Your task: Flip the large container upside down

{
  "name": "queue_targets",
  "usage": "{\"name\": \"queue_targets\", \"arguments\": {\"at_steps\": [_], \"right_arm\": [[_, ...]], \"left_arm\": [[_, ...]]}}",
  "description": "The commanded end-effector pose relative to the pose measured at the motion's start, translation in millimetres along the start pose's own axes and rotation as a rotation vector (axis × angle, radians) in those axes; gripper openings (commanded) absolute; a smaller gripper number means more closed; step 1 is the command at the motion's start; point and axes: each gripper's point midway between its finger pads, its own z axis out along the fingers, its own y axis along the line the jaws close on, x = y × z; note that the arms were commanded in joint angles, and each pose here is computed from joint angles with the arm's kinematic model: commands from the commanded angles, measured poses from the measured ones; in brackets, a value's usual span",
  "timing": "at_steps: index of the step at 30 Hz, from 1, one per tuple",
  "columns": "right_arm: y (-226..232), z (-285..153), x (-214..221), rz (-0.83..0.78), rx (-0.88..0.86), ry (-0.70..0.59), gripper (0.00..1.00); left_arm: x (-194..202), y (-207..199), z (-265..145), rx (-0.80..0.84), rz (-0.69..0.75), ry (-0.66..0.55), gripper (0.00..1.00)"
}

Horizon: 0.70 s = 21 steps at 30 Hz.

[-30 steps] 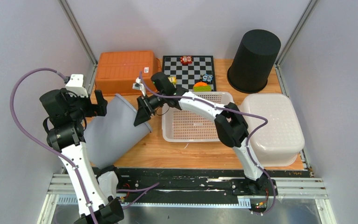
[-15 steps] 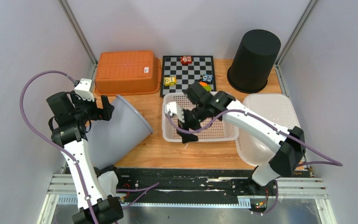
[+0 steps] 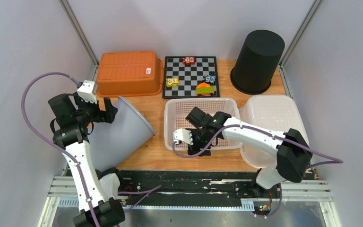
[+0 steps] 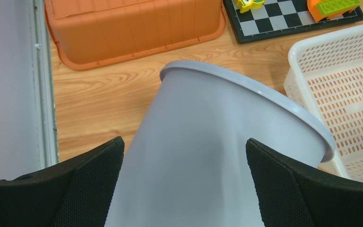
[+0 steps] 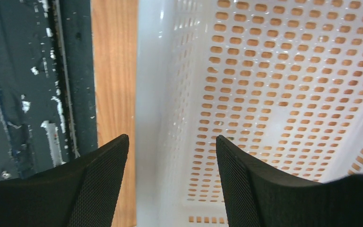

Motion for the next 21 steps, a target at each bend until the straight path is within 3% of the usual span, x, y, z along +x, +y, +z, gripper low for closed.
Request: {"name": "queue_targets", "arguments": {"at_steps": [1, 13, 19, 21], "right_arm": [[-17, 5, 1, -0.038, 0.097, 0.054, 0.69], [-24, 23, 3, -0.061, 0.189, 0.153, 0.48], [-30, 13, -7, -0.101, 0.250, 0.170, 0.09], [-34, 0, -17, -0.119, 0.284, 0.150, 0.03]], "left_arm": [[-2, -3, 0, 0.016, 0.009, -0.016, 1.00], [2, -1, 3, 0.021, 0.003, -0.007, 1.00], [2, -1, 4, 0.024, 0.001, -0.005, 1.00], [2, -1, 4, 0.024, -0.002, -0.005, 1.00]]}}
